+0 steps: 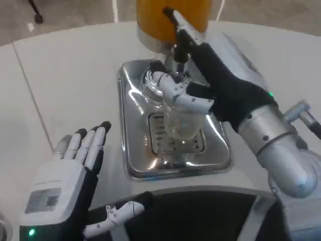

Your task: Grasp the cup under the faucet to collect the drink, then remove the cup.

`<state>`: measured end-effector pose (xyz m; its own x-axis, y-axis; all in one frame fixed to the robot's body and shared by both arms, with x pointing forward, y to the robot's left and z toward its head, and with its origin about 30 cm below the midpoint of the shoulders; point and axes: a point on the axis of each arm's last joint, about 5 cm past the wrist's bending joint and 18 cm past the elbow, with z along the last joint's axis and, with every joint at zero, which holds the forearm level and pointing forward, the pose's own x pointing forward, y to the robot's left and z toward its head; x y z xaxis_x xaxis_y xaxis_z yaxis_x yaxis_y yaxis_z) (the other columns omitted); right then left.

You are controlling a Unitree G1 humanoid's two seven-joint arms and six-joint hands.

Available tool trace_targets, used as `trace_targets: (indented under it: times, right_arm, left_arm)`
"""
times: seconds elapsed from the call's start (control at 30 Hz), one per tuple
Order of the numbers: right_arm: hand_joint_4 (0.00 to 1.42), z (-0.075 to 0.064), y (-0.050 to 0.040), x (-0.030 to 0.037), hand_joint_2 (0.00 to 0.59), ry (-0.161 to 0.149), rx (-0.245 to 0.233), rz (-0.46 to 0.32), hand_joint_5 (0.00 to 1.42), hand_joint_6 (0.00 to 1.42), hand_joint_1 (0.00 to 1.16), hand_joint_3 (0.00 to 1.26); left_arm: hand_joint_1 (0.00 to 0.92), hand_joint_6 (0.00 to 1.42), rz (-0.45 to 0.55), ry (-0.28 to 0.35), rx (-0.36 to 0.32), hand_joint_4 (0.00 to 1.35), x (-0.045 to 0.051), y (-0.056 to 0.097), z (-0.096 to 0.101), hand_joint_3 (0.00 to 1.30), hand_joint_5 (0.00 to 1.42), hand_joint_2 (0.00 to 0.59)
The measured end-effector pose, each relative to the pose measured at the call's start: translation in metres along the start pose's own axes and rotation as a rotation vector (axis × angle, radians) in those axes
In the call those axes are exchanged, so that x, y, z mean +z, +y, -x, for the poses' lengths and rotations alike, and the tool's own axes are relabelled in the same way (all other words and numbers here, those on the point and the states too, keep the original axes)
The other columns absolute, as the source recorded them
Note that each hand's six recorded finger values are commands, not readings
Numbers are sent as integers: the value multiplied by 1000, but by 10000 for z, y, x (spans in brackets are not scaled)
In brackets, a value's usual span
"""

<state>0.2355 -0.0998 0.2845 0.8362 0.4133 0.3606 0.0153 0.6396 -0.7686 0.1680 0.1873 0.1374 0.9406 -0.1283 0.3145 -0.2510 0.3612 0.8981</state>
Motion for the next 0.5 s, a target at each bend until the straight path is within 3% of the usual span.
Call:
trace_targets:
  times: [0.23,0.4,0.5]
  right_arm:
    - [0,-27,11,72,520,3,34,79,3,87,371,35]
    - [0,-92,-16,189,514,-9,95,174,3,89,363,35]
    - [0,-115,-12,226,512,-7,112,203,3,84,356,34]
  left_arm:
    - [17,0,9,-6,9,0,11,-19,-45,0,0,72]
    - [15,0,28,-16,21,0,56,-58,-85,0,0,70]
    - [15,0,44,-19,22,0,87,-94,-122,0,0,70]
